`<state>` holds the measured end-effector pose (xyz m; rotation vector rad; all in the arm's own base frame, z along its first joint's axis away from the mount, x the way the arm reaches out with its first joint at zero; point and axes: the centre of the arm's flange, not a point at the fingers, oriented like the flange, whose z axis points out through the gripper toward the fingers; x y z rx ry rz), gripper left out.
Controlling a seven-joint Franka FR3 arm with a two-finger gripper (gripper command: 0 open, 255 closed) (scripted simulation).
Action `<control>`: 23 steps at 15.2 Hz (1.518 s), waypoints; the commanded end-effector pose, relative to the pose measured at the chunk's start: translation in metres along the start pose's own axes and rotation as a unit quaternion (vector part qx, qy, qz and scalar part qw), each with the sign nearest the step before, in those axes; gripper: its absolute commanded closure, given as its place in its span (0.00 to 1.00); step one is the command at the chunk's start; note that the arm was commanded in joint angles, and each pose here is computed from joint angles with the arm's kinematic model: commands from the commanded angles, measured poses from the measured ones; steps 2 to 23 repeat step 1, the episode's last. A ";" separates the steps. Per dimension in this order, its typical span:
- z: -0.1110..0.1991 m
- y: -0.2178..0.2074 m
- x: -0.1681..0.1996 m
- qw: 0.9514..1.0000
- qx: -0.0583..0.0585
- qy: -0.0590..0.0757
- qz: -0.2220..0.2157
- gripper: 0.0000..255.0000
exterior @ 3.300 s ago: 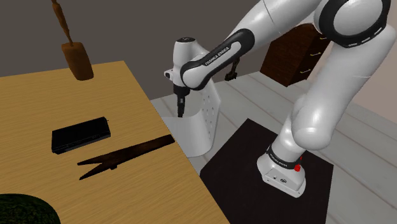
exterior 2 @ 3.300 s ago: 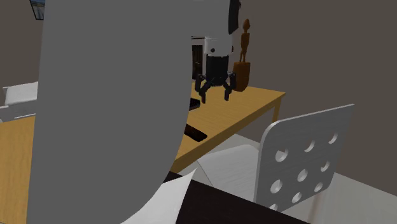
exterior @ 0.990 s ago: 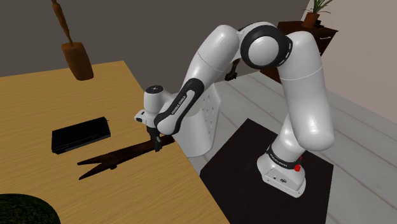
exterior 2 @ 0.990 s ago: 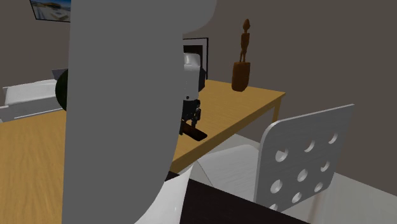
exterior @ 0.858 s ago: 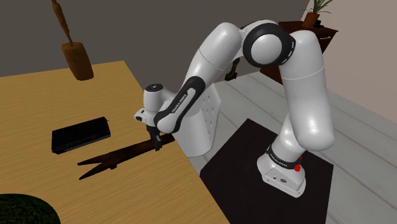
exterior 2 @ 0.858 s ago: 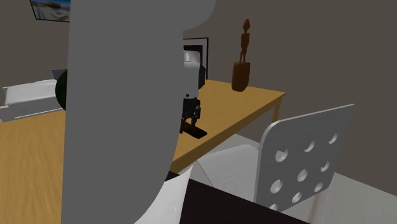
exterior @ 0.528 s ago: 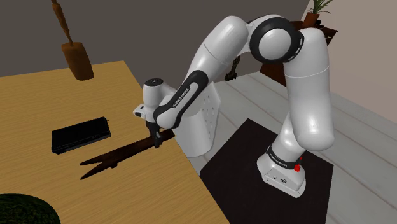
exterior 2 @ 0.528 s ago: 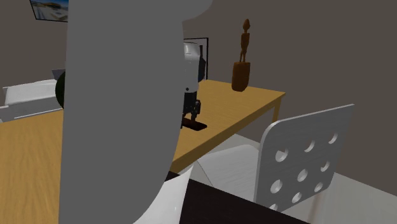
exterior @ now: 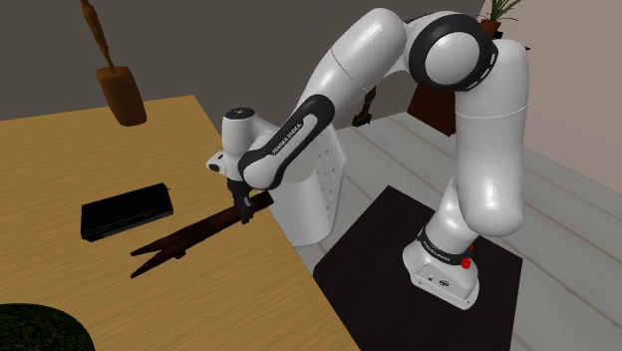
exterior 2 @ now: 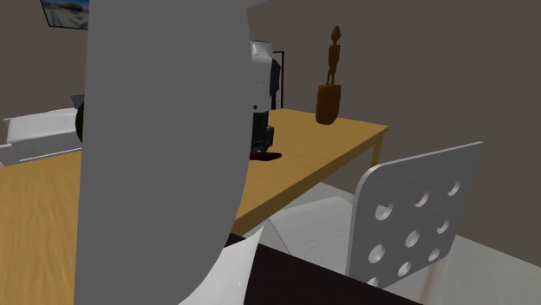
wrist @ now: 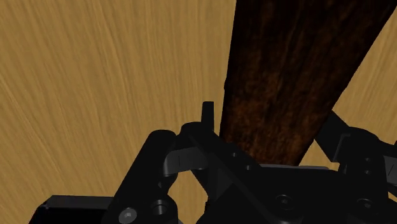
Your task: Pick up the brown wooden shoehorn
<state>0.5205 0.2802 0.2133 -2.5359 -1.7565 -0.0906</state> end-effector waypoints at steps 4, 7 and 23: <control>-0.003 0.000 0.001 1.000 0.000 0.000 0.000 1.00; -0.003 0.000 0.001 1.000 0.000 0.000 0.000 1.00; -0.003 0.000 0.001 1.000 0.000 0.000 0.000 1.00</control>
